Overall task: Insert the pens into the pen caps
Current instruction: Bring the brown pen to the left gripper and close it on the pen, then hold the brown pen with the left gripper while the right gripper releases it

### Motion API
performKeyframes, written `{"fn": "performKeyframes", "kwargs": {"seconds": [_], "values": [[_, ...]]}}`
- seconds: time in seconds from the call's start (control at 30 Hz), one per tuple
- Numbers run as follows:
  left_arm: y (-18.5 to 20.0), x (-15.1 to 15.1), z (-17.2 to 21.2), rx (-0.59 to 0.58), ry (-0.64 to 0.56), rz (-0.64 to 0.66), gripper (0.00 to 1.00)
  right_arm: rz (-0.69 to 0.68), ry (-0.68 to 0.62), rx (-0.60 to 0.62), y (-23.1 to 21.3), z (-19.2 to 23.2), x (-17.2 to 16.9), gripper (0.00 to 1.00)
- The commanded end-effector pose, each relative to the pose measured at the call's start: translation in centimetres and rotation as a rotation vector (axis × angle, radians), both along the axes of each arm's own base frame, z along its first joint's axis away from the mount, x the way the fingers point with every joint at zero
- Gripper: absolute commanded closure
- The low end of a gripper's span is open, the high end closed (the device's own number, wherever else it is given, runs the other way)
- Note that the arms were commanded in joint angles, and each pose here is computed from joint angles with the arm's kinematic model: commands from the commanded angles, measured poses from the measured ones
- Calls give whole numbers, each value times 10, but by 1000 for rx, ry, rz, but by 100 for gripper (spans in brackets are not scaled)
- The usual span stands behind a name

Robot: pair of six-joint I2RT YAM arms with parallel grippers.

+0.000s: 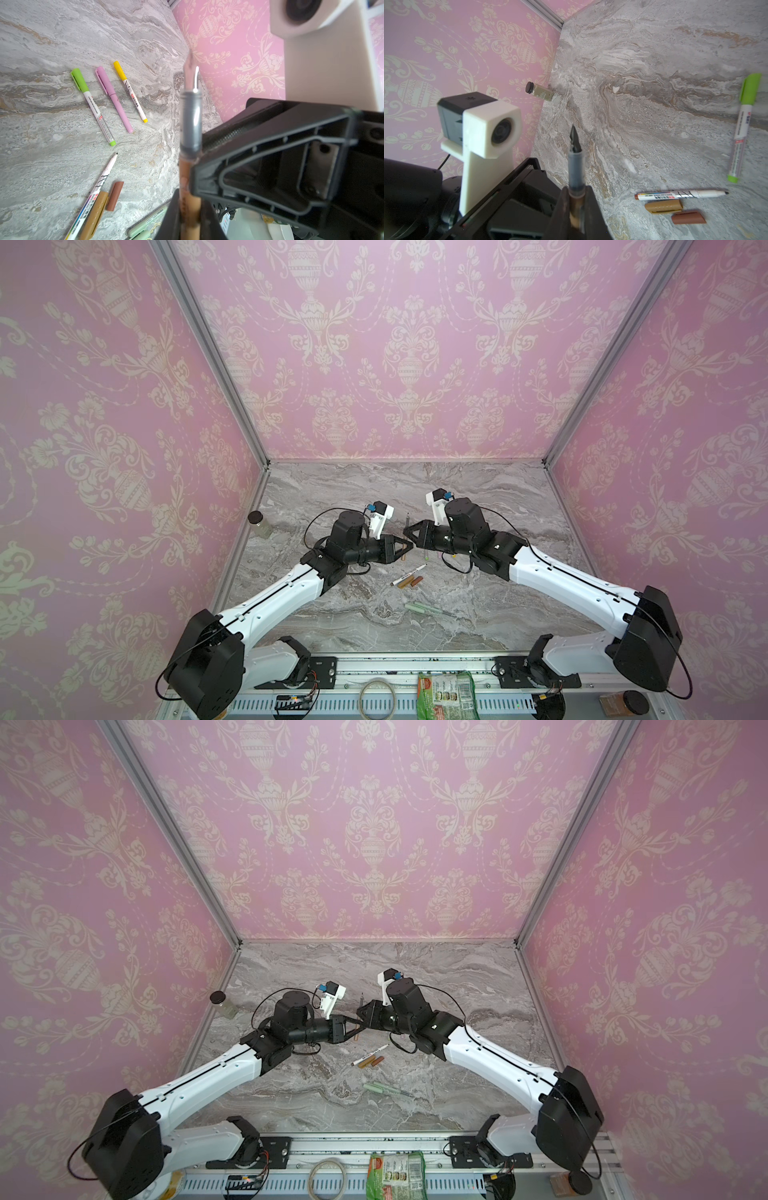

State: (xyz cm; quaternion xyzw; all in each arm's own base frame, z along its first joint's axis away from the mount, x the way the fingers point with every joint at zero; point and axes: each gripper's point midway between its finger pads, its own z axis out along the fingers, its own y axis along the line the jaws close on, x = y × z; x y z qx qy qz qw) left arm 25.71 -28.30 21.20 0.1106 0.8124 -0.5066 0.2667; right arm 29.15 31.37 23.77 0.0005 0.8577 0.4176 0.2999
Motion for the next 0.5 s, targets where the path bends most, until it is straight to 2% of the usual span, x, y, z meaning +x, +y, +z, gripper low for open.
{"fn": "performKeyframes", "kwargs": {"seconds": [0.0, 0.13, 0.23, 0.47], "values": [[4, 8, 3, 6, -23, 29, 93, -12, -36, -20, -8, 2, 1, 100], [7, 10, 1, 20, -27, 44, 100, -13, -41, -30, -9, 2, 1, 100], [13, 12, -1, 45, -46, 68, 100, -16, -51, -40, -12, 4, 0, 100], [38, 20, -4, 134, -88, 170, 100, 9, -55, -103, -19, 2, -7, 68]]}}
